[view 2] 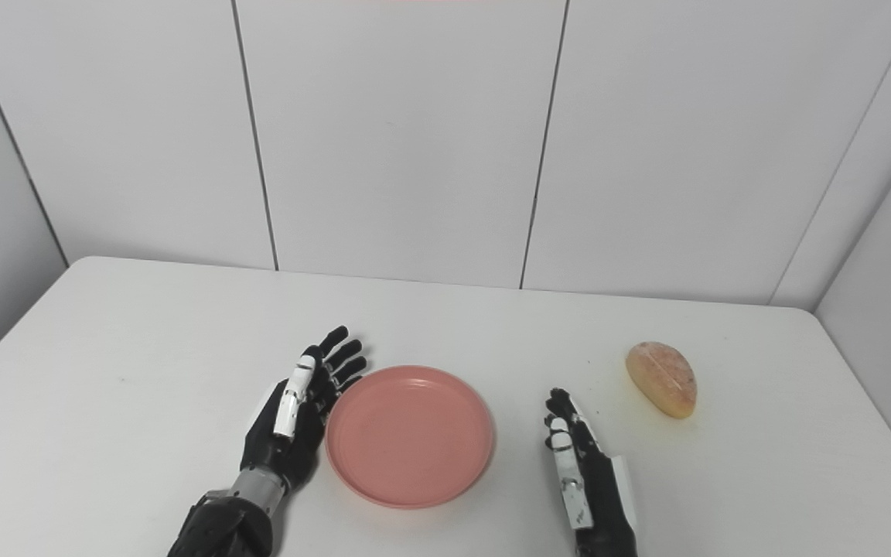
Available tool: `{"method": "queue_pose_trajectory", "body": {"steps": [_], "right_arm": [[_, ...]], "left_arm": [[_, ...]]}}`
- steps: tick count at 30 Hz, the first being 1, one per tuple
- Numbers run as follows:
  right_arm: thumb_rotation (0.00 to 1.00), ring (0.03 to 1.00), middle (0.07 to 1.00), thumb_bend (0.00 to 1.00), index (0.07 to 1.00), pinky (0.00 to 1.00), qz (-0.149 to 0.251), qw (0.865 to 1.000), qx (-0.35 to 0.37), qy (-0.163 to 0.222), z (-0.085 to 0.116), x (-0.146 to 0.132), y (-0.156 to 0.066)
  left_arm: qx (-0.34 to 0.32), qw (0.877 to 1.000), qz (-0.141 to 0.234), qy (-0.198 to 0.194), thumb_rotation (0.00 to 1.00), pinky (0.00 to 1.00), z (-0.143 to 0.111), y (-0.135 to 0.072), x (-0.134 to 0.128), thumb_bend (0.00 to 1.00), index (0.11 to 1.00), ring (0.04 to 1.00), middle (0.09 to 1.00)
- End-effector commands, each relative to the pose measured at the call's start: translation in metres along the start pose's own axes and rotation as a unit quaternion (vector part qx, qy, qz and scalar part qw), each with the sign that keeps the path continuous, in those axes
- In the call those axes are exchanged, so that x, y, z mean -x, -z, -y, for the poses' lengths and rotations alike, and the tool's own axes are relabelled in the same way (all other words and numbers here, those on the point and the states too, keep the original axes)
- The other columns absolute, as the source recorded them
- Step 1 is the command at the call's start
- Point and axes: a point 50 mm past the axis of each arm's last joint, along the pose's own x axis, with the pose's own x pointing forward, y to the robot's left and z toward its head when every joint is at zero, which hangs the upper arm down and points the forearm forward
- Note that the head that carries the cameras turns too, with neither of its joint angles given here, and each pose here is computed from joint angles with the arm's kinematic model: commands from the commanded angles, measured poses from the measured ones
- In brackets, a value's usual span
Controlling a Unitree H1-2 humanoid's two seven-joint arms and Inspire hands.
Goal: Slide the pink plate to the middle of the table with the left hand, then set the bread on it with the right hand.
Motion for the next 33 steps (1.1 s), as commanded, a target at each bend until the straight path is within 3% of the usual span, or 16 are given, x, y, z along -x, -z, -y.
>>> {"method": "queue_pose_trajectory", "body": {"steps": [1, 7, 10, 13, 15, 16, 19, 28, 33], "right_arm": [[1.00, 0.871, 0.882, 0.29, 0.879, 0.86, 0.033, 0.999, 0.026, -0.006, 0.001, -0.006, -0.024], [1.00, 0.870, 0.866, 0.34, 0.857, 0.83, 0.060, 0.994, 0.084, -0.027, 0.007, -0.016, -0.053], [1.00, 0.864, 0.855, 0.32, 0.840, 0.81, 0.077, 0.991, 0.104, -0.024, 0.011, -0.022, -0.065], [1.00, 0.848, 0.852, 0.37, 0.832, 0.79, 0.084, 0.990, 0.108, -0.015, 0.015, -0.028, -0.077], [0.95, 0.814, 0.840, 0.39, 0.828, 0.76, 0.097, 0.988, 0.120, -0.011, 0.017, -0.032, -0.084], [0.88, 0.806, 0.832, 0.40, 0.828, 0.75, 0.104, 0.986, 0.127, -0.008, 0.018, -0.033, -0.087], [0.83, 0.787, 0.810, 0.44, 0.823, 0.74, 0.129, 0.975, 0.183, 0.007, 0.024, -0.040, -0.098], [0.71, 0.816, 0.834, 0.58, 0.844, 0.76, 0.168, 0.949, 0.262, 0.049, 0.050, -0.056, -0.122], [0.67, 0.829, 0.842, 0.65, 0.840, 0.78, 0.164, 0.942, 0.283, 0.082, 0.067, -0.066, -0.132]], "left_arm": [[0.011, 0.998, -0.051, -0.022, 1.00, 0.90, -0.008, 0.030, 0.015, 0.34, 0.891, 0.897, 0.902], [0.023, 0.998, -0.052, -0.027, 1.00, 0.91, -0.015, 0.034, 0.016, 0.35, 0.895, 0.900, 0.905], [0.030, 0.998, -0.053, -0.030, 1.00, 0.92, -0.019, 0.036, 0.016, 0.34, 0.898, 0.905, 0.909], [0.033, 0.998, -0.053, -0.029, 1.00, 0.93, -0.022, 0.036, 0.017, 0.33, 0.903, 0.912, 0.916], [0.035, 0.998, -0.053, -0.028, 1.00, 0.93, -0.025, 0.036, 0.018, 0.33, 0.908, 0.918, 0.921], [0.036, 0.998, -0.053, -0.027, 1.00, 0.94, -0.026, 0.036, 0.018, 0.33, 0.909, 0.918, 0.922], [0.038, 0.998, -0.050, -0.024, 1.00, 0.95, -0.029, 0.037, 0.020, 0.33, 0.913, 0.920, 0.925], [0.053, 0.997, -0.054, -0.020, 1.00, 0.97, -0.034, 0.038, 0.021, 0.28, 0.928, 0.938, 0.940], [0.055, 0.997, -0.055, -0.025, 1.00, 0.96, -0.035, 0.038, 0.022, 0.28, 0.919, 0.932, 0.934]]}}
